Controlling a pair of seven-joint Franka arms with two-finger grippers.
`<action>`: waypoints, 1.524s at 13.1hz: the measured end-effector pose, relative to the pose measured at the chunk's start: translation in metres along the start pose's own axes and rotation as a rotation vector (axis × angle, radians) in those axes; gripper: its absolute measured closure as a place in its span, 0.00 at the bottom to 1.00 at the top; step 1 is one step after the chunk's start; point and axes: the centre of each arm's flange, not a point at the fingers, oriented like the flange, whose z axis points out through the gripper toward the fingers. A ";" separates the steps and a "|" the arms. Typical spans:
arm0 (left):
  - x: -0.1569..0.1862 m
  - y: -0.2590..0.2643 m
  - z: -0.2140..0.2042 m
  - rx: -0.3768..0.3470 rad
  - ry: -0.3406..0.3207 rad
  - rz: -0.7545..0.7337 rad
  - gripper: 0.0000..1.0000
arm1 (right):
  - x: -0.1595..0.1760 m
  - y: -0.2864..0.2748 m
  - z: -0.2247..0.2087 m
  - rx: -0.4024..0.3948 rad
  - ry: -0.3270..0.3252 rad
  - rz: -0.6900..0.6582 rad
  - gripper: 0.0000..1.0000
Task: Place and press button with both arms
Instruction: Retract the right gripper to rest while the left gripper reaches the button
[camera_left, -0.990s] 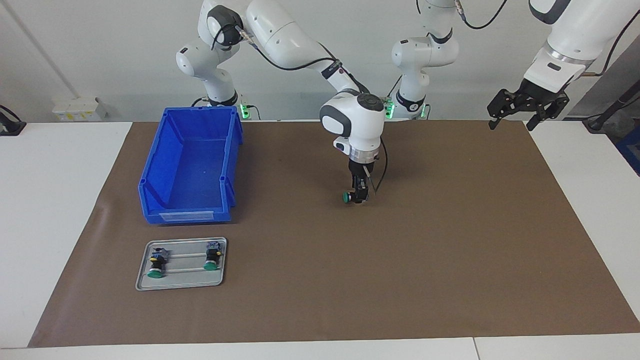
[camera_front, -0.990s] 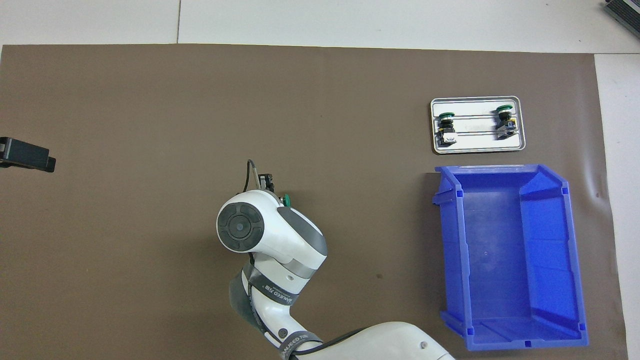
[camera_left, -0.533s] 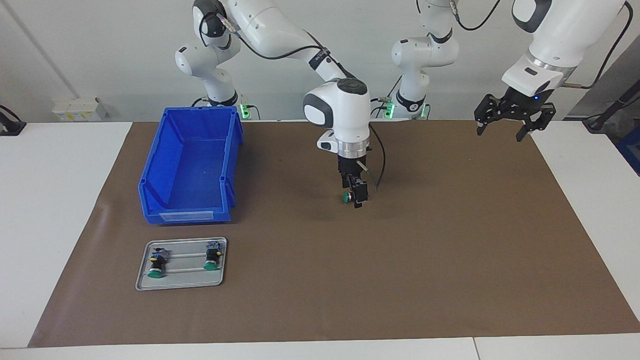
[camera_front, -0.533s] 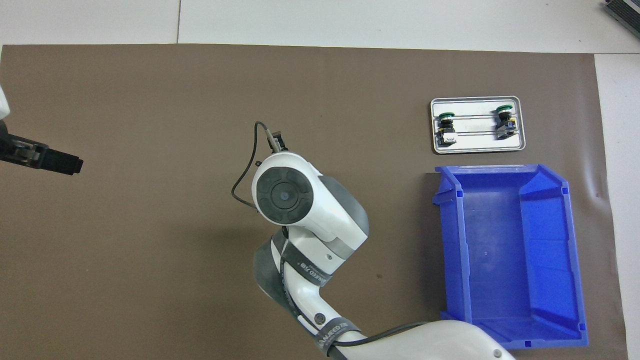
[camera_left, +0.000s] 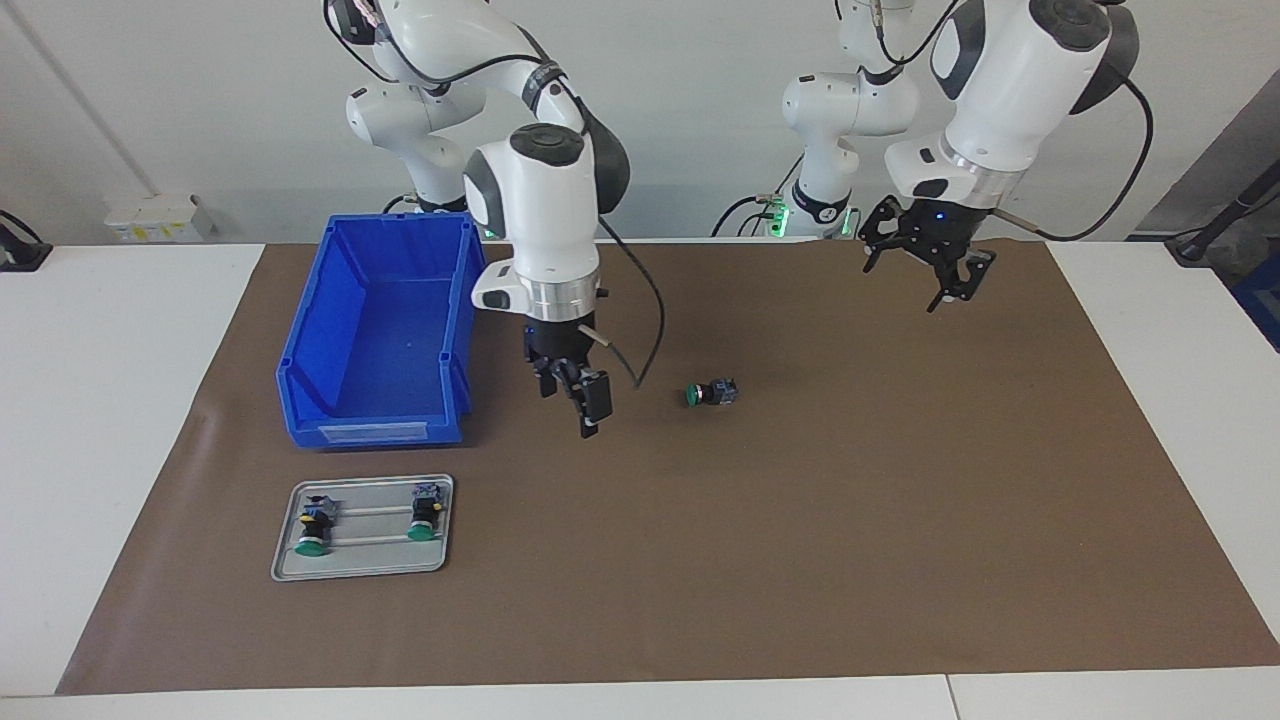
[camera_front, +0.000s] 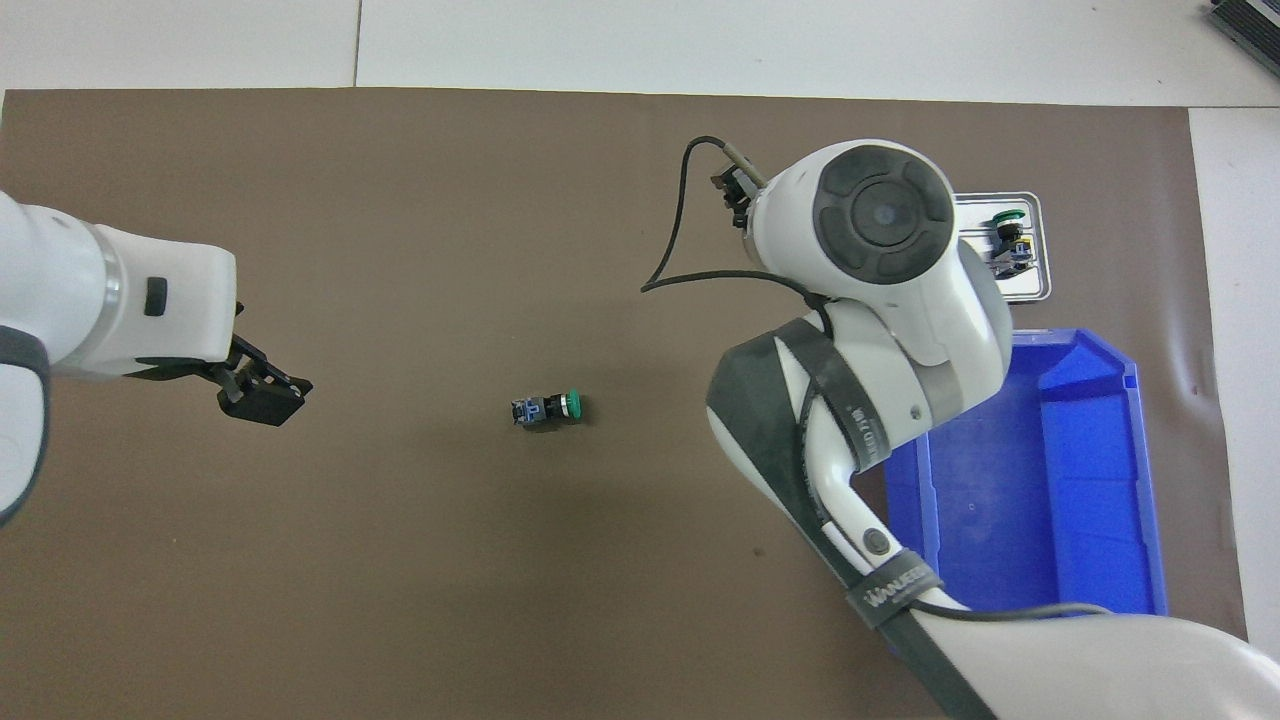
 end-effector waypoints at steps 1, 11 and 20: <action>0.010 0.010 0.011 -0.007 0.009 0.074 0.00 | 0.030 0.015 -0.006 -0.012 -0.010 -0.048 0.00; 0.090 0.108 0.151 -0.012 0.046 0.426 0.00 | 0.189 0.179 -0.127 -0.116 -0.133 -0.566 0.00; 0.120 0.138 0.241 -0.022 0.041 0.458 0.01 | 0.193 0.228 -0.160 -0.167 -0.277 -0.666 0.00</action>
